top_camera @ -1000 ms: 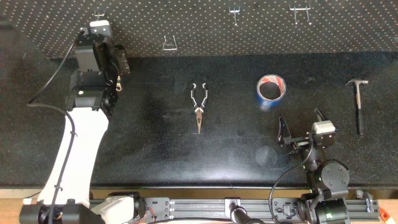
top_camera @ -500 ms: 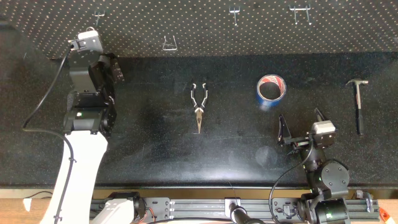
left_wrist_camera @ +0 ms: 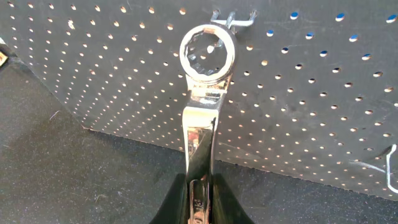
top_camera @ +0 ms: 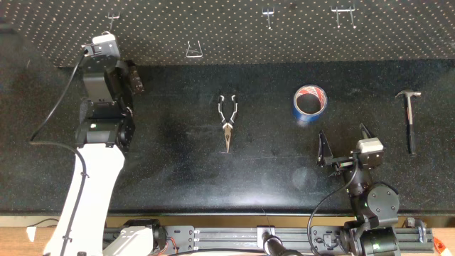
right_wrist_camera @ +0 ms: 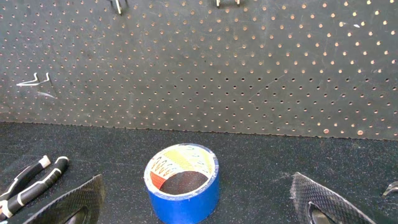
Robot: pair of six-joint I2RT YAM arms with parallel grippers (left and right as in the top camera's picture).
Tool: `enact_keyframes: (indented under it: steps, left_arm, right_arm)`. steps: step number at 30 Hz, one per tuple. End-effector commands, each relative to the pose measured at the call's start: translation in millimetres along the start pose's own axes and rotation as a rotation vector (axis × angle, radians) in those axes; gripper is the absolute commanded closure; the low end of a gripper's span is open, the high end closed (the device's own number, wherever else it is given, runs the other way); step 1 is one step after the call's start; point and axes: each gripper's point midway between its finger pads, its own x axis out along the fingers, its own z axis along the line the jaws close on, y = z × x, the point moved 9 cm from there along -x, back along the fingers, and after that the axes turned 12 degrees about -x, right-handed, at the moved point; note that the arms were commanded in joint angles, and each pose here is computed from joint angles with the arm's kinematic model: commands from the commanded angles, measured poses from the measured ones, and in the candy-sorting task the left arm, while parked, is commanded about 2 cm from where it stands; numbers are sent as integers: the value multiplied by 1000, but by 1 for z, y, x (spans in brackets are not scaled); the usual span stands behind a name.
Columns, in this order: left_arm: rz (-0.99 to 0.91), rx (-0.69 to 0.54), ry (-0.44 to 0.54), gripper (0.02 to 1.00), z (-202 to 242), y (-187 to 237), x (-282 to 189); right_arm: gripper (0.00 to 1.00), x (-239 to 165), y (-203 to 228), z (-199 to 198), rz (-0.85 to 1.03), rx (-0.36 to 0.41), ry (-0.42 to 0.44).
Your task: Place Tools Onto Pegboard
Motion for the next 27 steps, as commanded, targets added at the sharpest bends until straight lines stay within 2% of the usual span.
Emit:
enact_keyframes:
  steps: [1,11,18,22,27]
  left_arm:
    - [16,-10,-35,989,3,5,7]
    - [-12,-34,-58,989,11,1,17]
    - [-25,-38,-35,991,7,0,23]
    - [17,-29,47,989,-1,6,29]
    - [18,-29,49,991,-2,9,36]
  right_arm:
    - [25,0,1,1,1,7,-2]
    - [25,0,1,1,1,7,-2]
    - [25,0,1,1,1,7,-2]
    - [25,0,1,1,1,7,-2]
    - [25,0,1,1,1,7,-2]
